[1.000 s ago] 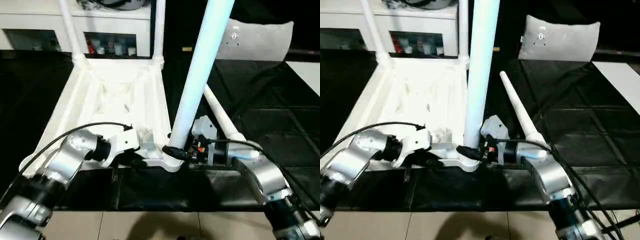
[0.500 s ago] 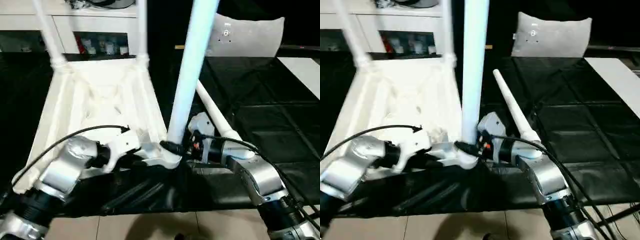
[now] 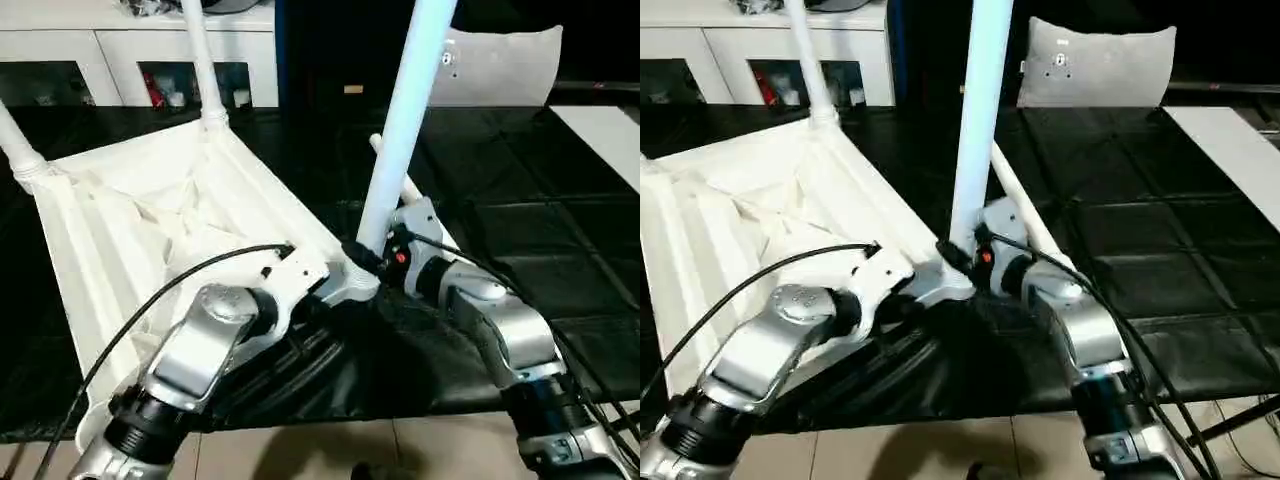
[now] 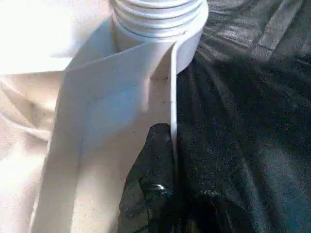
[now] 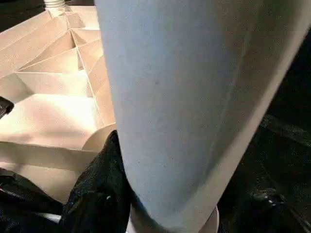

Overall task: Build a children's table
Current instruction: Insert table leg to table base

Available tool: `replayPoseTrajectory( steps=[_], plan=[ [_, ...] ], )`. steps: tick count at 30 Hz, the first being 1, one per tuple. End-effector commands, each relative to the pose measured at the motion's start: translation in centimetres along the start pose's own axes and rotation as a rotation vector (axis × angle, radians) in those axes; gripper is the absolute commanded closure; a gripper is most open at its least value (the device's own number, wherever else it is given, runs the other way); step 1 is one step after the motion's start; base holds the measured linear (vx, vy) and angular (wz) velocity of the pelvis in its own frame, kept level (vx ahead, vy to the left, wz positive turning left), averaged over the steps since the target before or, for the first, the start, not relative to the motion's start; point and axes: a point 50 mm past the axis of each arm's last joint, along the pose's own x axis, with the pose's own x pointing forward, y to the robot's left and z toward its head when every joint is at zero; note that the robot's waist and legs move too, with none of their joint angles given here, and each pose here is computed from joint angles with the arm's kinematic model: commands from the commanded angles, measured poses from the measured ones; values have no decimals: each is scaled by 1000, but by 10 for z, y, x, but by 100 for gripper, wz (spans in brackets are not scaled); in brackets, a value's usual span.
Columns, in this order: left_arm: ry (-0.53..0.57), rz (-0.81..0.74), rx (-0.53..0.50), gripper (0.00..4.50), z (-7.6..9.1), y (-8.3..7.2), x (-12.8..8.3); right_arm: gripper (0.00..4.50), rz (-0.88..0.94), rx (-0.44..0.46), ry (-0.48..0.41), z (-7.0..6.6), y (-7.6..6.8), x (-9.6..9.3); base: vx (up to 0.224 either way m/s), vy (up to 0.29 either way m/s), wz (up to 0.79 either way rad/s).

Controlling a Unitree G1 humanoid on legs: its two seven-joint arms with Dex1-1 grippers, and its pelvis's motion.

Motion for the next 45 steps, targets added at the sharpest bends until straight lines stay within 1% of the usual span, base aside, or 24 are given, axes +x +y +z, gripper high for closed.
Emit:
replayPoseTrajectory(
  steps=[1, 6, 9, 10, 11, 12, 13, 16, 21, 24, 25, 27, 28, 29, 31, 32, 33, 37, 39, 40, 45],
  plan=[
    [-62, 26, 82, 450, 20, 5, -4, 261, 73, 163, 281, -64, 19, -1, 0, 0, 0],
    [-47, 19, 105, 450, 15, 8, -8, 261, 61, 151, 286, -66, 17, -1, 0, 0, 0],
    [-43, 18, 116, 450, 13, 8, -9, 261, 34, 161, 257, -64, 13, 1, 0, 0, 0],
    [-44, 19, 124, 450, 13, 9, -9, 226, 27, 170, 246, -62, 12, 2, 0, 0, 0],
    [-52, 21, 126, 450, 13, 9, -9, 205, 21, 174, 235, -61, 11, 2, 0, 0, 0],
    [-60, 21, 128, 450, 13, 10, -9, 205, 15, 172, 228, -61, 10, 3, 0, 0, 0],
    [-79, 22, 133, 450, 14, 11, -9, 185, 3, 164, 215, -60, 8, 3, 0, 0, 0],
    [-105, 9, 142, 450, 15, 13, -10, 159, -10, 149, 181, -57, 6, 3, 0, 0, 0],
    [-107, -4, 152, 450, 11, 16, -10, 112, -10, 120, 143, -54, 3, 0, 0, 0, 0],
    [-106, -12, 163, 450, 8, 18, -10, 86, 5, 74, 108, -51, 2, -5, 0, 0, 0],
    [-107, -18, 167, 450, 6, 19, -10, 73, 16, 50, 85, -49, 2, -9, 0, 0, 0],
    [-109, -27, 172, 450, 5, 20, -11, 67, 22, 44, 78, -50, 0, -12, 0, 0, 0],
    [-110, -33, 177, 450, 5, 20, -11, 44, 19, 42, 73, -50, -1, -14, 0, 0, 0],
    [-111, -34, 178, 450, 5, 20, -11, 44, 19, 42, 72, -50, -1, -15, 0, 0, 0],
    [-115, -59, 195, 450, 1, 21, -10, 24, 21, 45, 44, -49, -2, -21, 0, 0, 0],
    [-115, -59, 195, 450, 1, 21, -10, 24, 21, 45, 44, -49, -2, -21, 0, 0, 0],
    [-117, -65, 194, 450, 0, 21, -9, 5, 26, 46, 31, -49, -3, -24, 0, 0, 0],
    [-119, -96, 201, 450, -7, 22, -8, 5, 43, 42, -3, -49, -5, -37, 0, 0, 0],
    [-118, -106, 207, 450, -8, 22, -8, 5, 45, 39, -10, -49, -6, -40, 0, 0, 0],
    [-107, -128, 221, 450, -12, 23, -9, 5, 47, 14, -11, -48, -12, -46, 0, 0, 0],
    [-93, -148, 235, 450, -15, 25, -10, 5, 47, 3, -17, -45, -18, -52, 0, 0, 0]
  ],
)
